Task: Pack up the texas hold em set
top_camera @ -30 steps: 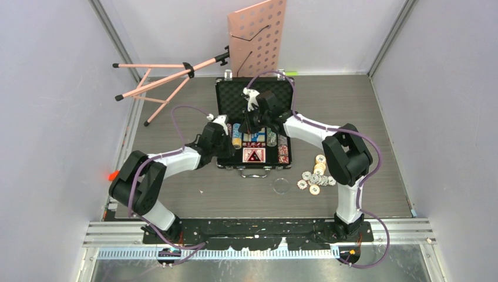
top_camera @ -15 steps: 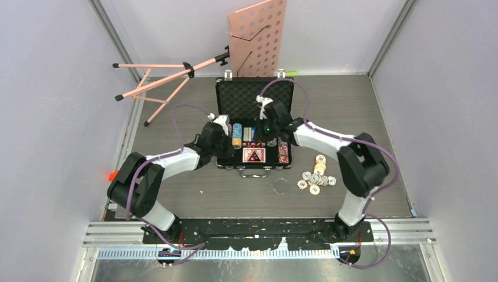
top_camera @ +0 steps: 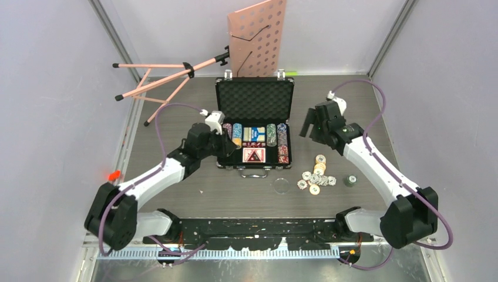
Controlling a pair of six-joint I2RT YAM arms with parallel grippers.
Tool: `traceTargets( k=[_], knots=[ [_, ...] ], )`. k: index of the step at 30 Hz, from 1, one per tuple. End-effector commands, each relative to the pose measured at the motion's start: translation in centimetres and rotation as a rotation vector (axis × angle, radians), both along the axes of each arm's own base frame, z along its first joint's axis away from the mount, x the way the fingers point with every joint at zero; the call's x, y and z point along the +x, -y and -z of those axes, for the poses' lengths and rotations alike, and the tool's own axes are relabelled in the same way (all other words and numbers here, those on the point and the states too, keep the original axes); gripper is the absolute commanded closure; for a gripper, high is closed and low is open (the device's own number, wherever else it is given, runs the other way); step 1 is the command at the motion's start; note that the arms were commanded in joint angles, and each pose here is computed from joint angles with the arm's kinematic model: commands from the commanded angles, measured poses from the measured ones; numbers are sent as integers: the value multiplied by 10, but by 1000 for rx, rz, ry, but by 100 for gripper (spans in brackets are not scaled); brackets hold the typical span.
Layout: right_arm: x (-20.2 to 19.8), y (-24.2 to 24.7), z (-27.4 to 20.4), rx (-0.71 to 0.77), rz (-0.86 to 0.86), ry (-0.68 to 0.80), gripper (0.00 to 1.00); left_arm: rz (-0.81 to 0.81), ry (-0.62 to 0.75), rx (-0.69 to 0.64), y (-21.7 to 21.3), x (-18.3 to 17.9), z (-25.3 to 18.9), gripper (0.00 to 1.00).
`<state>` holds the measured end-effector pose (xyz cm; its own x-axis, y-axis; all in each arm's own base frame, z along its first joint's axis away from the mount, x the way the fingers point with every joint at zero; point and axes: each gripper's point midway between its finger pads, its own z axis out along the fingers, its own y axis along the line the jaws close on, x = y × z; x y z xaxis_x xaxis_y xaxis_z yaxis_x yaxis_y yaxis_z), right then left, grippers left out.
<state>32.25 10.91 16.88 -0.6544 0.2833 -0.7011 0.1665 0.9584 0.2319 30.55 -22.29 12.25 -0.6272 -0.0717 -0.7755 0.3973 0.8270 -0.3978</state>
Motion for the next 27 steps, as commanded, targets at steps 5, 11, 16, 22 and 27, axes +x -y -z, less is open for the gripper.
traceTargets(
  k=[5,11,16,22,27],
  knots=[
    [-44,64,51,-142,299,-280,3,3,132,-49,-19,-28,-20,32],
    [-43,79,59,-212,357,-303,0,-27,260,-105,-34,-42,-31,23],
    [-46,73,75,-179,339,-371,1,-38,324,-148,-39,-49,-42,24],
    [-53,62,96,-124,307,-404,2,-25,303,-160,-35,-51,-39,26],
    [-58,53,116,-82,261,-429,2,-16,292,-163,-33,-51,-37,26]
  ],
)
